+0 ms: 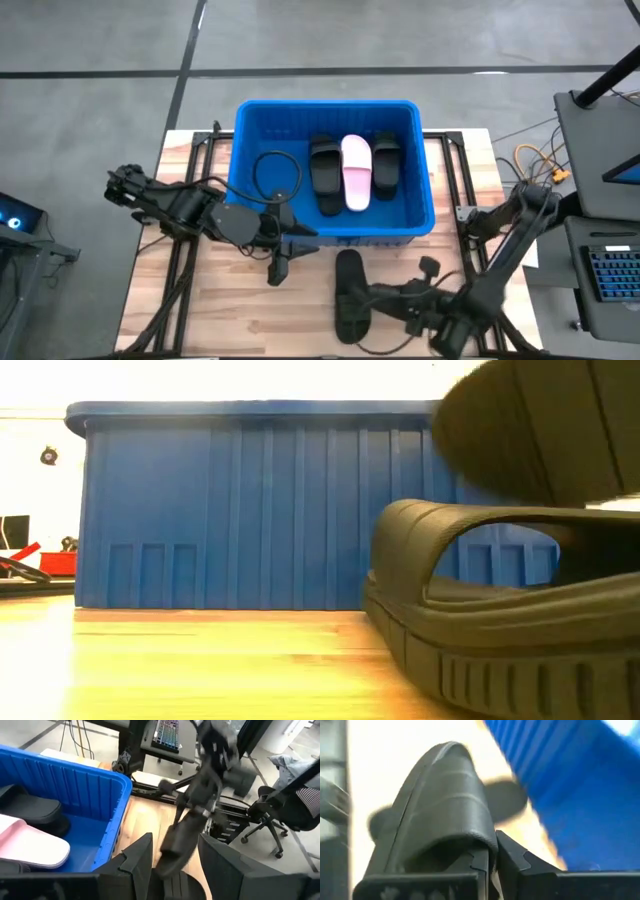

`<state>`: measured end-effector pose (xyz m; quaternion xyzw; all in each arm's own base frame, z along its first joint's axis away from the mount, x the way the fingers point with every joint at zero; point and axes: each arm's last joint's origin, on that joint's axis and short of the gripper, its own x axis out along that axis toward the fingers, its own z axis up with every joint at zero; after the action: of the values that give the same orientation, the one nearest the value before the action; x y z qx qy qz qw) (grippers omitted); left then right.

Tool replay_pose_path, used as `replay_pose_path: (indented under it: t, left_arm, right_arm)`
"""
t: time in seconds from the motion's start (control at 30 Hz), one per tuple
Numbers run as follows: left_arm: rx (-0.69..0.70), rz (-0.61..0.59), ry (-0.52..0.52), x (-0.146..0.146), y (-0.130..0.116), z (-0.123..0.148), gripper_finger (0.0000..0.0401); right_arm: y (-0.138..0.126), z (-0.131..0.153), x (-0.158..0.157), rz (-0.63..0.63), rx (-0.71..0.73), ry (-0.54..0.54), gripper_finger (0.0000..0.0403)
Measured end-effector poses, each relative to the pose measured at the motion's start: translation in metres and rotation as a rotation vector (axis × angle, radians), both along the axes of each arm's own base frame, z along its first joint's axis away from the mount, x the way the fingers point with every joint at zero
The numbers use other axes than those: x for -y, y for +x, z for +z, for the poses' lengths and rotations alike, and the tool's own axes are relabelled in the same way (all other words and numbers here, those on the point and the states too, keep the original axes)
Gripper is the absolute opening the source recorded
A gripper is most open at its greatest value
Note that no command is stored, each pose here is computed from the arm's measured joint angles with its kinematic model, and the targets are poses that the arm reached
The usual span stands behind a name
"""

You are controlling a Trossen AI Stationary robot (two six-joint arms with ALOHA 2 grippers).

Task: Pick and place slides into bin
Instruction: Put the black slide into the bin

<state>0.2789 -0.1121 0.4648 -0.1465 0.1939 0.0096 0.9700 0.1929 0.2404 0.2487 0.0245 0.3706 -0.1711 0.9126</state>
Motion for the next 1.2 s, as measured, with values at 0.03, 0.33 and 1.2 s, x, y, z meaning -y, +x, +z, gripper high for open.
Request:
replay_pose_path:
  t: [0.03, 0.33, 1.2]
  left_arm:
    - [0.003, -0.003, 0.007, 0.000, 0.000, 0.001, 0.0144]
    - [0.046, 0.115, 0.252, -0.010, -0.008, 0.009, 0.0144]
    - [0.180, 0.371, 0.404, -0.144, -0.010, 0.041, 0.0144]
  right_arm:
    - [-0.002, 0.016, 0.003, 0.020, 0.034, 0.013, 0.0012]
    - [-0.040, 0.166, 0.066, 0.100, 0.428, 0.005, 0.0010]
    - [-0.097, 0.252, 0.218, -0.058, 0.495, -0.296, 0.0009]
